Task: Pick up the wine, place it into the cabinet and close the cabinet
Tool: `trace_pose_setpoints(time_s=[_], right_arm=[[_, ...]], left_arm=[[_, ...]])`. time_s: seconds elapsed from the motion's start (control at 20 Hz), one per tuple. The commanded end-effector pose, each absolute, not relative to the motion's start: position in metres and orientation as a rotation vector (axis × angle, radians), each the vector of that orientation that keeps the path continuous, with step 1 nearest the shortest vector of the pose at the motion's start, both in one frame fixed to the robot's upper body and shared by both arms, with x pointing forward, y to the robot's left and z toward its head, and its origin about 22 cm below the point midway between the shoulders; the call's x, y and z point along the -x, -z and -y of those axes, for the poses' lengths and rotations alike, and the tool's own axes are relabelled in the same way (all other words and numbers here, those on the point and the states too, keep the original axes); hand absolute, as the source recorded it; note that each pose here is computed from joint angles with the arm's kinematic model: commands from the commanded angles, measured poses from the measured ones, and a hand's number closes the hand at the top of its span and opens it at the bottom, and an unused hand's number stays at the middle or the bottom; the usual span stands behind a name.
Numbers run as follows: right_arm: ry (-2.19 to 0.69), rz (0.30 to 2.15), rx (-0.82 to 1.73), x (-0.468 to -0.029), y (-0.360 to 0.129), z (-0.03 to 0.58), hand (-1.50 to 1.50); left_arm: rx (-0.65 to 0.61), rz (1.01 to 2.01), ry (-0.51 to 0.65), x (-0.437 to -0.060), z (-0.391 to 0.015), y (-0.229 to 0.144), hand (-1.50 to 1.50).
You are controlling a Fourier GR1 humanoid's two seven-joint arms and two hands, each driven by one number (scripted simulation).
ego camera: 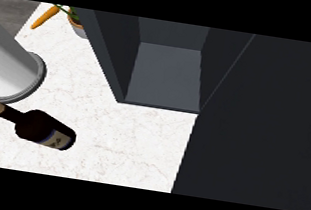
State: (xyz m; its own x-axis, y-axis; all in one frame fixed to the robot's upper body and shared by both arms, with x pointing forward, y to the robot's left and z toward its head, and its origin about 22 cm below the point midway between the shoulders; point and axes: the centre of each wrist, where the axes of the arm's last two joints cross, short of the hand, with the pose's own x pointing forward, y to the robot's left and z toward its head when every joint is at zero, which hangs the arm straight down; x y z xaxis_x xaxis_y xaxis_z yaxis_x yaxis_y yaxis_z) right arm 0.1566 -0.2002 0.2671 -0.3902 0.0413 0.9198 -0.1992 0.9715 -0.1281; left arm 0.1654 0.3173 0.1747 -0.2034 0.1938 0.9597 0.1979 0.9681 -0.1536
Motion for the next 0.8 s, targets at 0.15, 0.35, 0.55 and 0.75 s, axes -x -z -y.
trace_pose_setpoints(time_s=[0.15, 0.35, 0.55, 0.75], right_arm=[[-0.289, 1.998, -0.18, -0.117, -0.276, 0.206, -1.5], [-0.255, 1.993, -0.184, -0.135, -0.288, 0.198, -1.5], [-0.276, 2.005, -0.195, -0.118, -0.287, 0.203, -1.5], [-0.27, 1.998, -0.184, -0.131, -0.287, 0.205, -1.5]], left_arm=[[0.229, 1.758, -0.001, -0.172, -0.322, -0.149, -1.5], [0.218, 1.722, 0.018, -0.175, -0.323, -0.133, -1.5], [0.19, 1.681, 0.011, -0.179, -0.338, -0.104, -1.5], [0.185, 1.671, 0.003, -0.182, -0.333, -0.097, -1.5]])
